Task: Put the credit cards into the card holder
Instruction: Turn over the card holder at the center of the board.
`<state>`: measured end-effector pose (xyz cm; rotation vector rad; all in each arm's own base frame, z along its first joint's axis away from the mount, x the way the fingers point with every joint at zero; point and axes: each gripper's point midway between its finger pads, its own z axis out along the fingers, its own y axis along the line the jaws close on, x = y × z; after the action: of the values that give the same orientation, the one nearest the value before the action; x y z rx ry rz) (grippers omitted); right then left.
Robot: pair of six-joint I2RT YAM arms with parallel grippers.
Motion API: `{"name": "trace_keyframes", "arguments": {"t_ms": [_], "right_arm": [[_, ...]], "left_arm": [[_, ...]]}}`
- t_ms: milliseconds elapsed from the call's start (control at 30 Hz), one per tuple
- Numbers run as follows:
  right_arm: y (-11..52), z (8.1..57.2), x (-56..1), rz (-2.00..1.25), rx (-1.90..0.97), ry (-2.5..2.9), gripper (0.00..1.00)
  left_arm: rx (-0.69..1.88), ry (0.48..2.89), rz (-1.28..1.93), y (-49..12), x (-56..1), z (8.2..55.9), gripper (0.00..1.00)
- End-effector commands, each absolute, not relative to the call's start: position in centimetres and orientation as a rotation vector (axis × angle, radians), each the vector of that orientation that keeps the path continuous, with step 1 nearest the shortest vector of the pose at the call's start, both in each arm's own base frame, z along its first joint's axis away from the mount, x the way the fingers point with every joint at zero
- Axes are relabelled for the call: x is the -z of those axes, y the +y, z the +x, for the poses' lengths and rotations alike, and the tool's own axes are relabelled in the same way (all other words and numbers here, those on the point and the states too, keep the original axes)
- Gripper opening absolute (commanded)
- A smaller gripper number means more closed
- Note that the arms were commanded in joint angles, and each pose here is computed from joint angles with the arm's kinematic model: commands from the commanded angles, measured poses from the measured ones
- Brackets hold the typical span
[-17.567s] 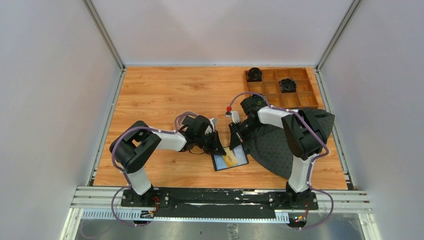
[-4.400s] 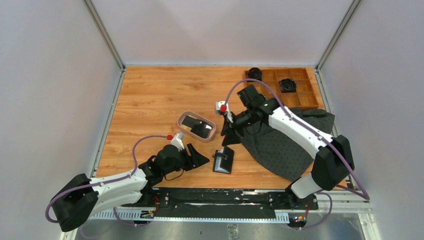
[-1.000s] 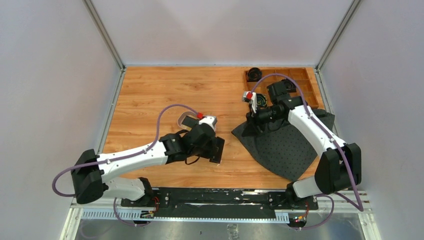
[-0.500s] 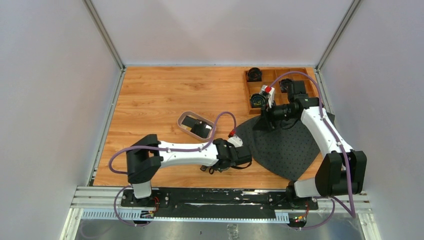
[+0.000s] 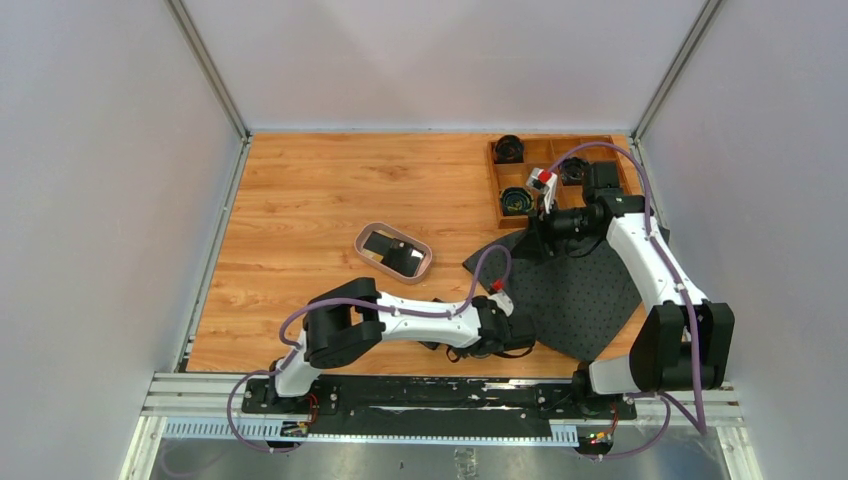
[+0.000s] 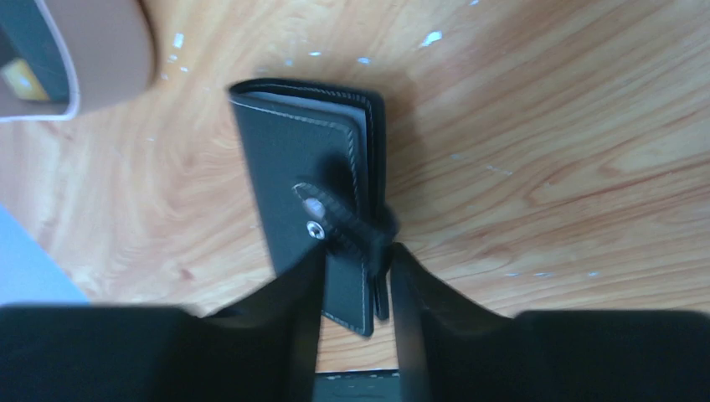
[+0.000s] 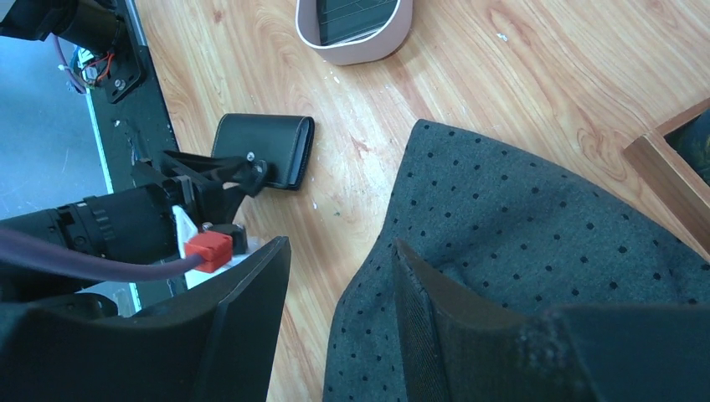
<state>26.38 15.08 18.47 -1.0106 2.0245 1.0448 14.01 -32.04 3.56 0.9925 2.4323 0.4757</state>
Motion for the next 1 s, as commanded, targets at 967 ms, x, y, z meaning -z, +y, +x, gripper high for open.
{"name": "trace_keyframes", "arguments": {"t_ms": [967], "right_arm": [[16.8,19.5,-19.7,-1.388,-1.014,1.321,0.59]], "left_arm": [[0.743,2.264,0.571,-28.2,-10.9,14.4,0.67]]}}
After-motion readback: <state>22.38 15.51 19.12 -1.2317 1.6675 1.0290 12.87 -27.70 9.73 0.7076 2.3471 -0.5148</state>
